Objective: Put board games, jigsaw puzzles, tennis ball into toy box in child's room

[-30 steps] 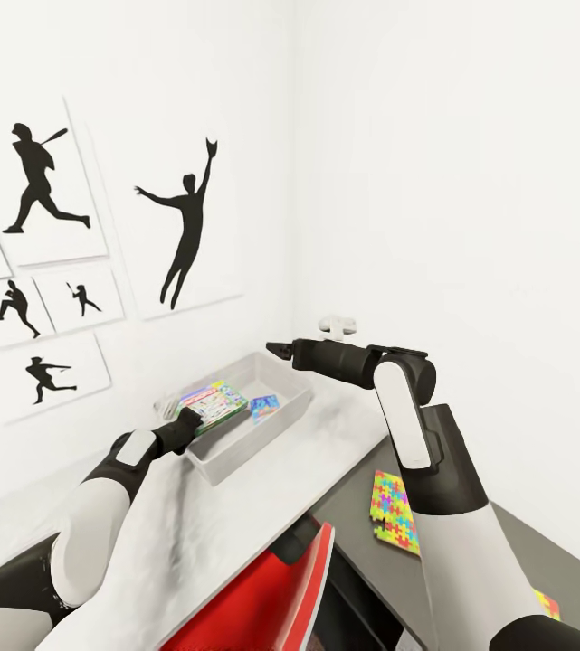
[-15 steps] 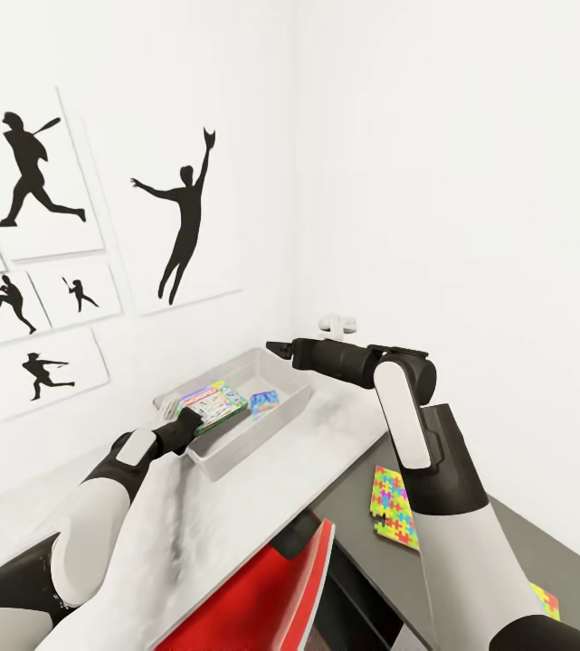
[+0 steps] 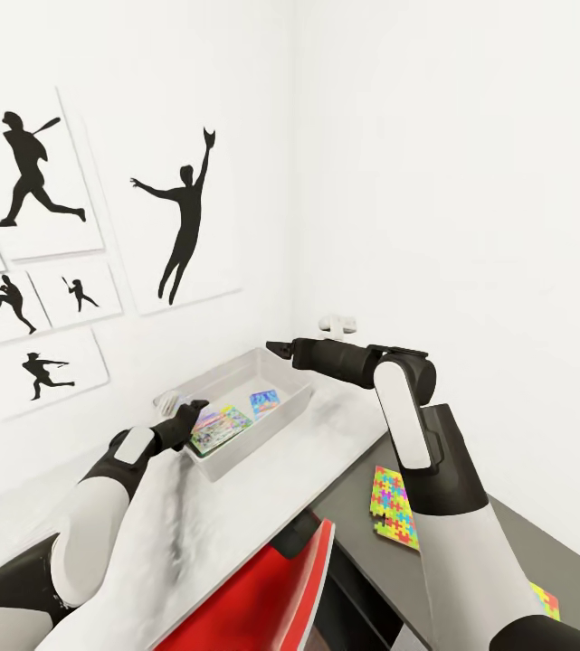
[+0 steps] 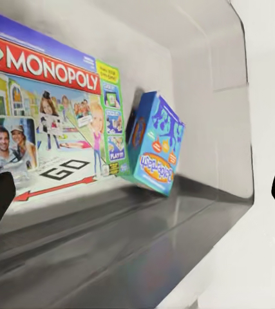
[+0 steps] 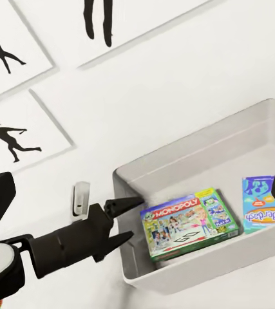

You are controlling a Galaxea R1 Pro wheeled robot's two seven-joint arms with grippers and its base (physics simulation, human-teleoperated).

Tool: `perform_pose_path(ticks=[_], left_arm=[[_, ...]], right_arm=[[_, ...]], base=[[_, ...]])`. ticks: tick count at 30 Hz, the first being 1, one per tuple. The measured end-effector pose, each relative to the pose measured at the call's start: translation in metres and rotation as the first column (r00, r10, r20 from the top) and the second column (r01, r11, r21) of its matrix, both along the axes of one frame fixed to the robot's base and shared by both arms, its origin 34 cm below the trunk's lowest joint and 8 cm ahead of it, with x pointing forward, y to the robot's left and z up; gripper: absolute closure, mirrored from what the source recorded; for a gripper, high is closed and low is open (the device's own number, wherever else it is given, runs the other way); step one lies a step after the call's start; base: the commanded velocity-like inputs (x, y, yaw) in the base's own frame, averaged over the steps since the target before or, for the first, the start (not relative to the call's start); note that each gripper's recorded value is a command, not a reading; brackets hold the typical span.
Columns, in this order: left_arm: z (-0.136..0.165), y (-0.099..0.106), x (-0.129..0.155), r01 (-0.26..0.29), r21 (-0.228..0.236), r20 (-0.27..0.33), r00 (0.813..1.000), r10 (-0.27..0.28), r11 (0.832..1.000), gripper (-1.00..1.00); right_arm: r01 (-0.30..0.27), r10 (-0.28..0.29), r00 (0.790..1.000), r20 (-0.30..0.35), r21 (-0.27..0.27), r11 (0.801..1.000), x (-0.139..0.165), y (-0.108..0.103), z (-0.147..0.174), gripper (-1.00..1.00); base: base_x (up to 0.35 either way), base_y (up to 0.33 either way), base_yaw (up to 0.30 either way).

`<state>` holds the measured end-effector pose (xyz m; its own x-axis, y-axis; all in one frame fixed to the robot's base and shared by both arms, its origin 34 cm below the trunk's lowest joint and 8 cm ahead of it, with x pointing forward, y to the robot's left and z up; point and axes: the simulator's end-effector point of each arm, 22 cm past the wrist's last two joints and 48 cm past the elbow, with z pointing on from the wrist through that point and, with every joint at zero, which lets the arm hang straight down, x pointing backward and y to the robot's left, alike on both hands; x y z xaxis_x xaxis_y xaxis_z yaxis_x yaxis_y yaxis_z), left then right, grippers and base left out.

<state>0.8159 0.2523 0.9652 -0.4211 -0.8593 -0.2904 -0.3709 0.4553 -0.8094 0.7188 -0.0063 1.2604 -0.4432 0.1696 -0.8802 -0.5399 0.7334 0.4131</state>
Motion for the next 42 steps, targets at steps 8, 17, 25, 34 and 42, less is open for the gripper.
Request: perform_pose_path(ticks=[8, 17, 25, 34, 42], left_arm=[[0.007, 0.002, 0.003, -0.001, 0.006, 0.013, 1.0, 0.001, 1.0, -1.0], [0.008, 0.003, 0.004, -0.002, 0.006, 0.017, 1.0, 0.001, 1.0, -1.0], [0.011, 0.003, 0.006, -0.001, 0.004, 0.028, 1.0, 0.001, 1.0, -1.0], [0.014, 0.005, 0.007, -0.004, 0.007, 0.035, 0.999, 0.004, 1.0, -1.0], [0.031, 0.011, 0.012, 0.001, 0.014, 0.061, 0.998, -0.002, 1.0, -1.0]], right_arm=[[0.0, 0.0, 1.0, 0.0, 0.0, 1.0, 0.0, 0.0, 0.0, -1.0], [-0.001, 0.001, 1.0, -0.001, 0.0, 1.0, 0.0, 0.0, 0.0, -1.0], [-0.001, 0.001, 1.0, 0.0, 0.001, 1.0, 0.0, 0.0, 0.0, -1.0], [-0.001, 0.001, 1.0, 0.0, 0.001, 1.0, 0.0, 0.0, 0.0, -1.0], [0.0, 0.0, 1.0, 0.0, 0.001, 1.0, 0.0, 0.0, 0.0, -1.0]], base=[[0.0, 0.0, 0.0], [0.0, 0.0, 0.0], [0.0, 0.0, 0.0], [0.0, 0.0, 0.0], [0.0, 0.0, 0.0]])
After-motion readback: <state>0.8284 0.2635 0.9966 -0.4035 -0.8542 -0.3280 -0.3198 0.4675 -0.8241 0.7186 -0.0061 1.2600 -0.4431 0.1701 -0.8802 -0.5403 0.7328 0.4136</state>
